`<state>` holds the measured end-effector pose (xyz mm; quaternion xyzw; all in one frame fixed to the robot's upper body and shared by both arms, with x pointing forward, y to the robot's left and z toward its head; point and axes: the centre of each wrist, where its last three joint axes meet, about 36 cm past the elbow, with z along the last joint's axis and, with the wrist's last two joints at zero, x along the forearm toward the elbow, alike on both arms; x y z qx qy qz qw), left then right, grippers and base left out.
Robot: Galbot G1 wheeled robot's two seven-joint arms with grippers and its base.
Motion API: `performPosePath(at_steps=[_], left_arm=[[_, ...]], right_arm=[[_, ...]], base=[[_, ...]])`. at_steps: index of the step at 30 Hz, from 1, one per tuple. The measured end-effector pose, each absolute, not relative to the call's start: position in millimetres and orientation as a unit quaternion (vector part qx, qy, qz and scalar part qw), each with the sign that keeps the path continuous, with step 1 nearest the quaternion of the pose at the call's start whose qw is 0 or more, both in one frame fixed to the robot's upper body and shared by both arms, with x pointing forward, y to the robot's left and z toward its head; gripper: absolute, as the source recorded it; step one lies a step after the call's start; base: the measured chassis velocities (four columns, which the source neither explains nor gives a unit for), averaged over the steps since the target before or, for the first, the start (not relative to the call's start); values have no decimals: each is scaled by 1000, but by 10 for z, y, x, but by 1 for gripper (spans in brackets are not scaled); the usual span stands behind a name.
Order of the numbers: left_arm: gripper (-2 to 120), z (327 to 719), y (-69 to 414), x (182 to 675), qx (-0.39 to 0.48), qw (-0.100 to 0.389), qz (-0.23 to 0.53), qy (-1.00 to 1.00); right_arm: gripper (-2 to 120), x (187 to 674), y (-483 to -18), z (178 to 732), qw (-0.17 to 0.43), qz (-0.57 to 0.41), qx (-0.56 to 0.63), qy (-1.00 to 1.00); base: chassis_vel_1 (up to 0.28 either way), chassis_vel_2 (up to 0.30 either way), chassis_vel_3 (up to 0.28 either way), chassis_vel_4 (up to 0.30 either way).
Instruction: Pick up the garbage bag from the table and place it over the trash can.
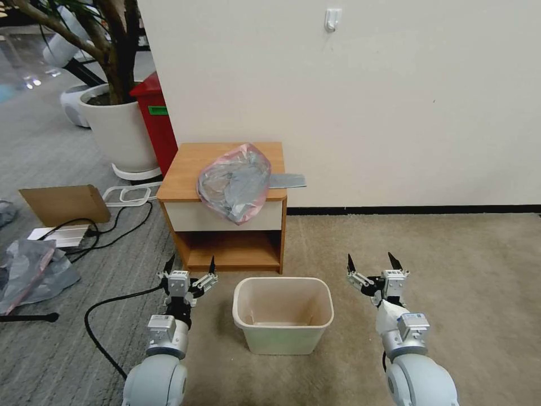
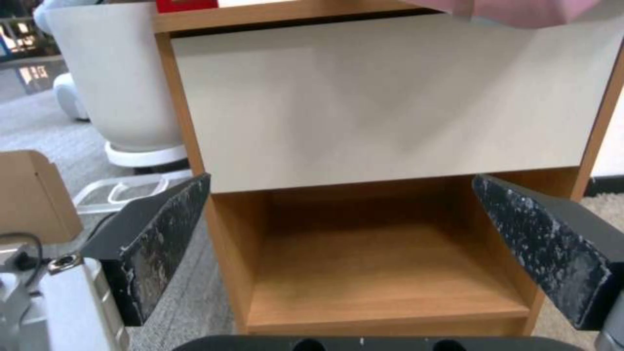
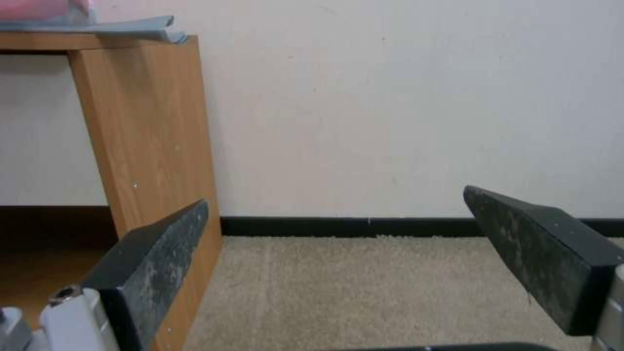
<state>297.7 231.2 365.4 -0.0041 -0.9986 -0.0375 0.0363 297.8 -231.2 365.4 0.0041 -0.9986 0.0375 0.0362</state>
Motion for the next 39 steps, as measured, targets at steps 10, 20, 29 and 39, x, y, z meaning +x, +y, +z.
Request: performPosePath(at_steps=[10,20,29,39], left_arm=[[100,3654,2312,2978,-4,36,-37,-999],[100,3654,2312,2978,-4,36,-37,-999],[100,3654,2312,2978,-4,36,-37,-999],[100,3746,2342,2864,-3,42,-39,-998]], right_arm=[[100,2977,-2312,3654,36,38,4,-999],[100,2977,-2312,3654,36,37,4,-999],[100,2978,-2312,3654,36,37,4,-999],[100,2876,-2277,3721,36,37,2,-999]], base=[[0,0,0,0],[0,0,0,0],[0,0,0,0],[0,0,0,0]])
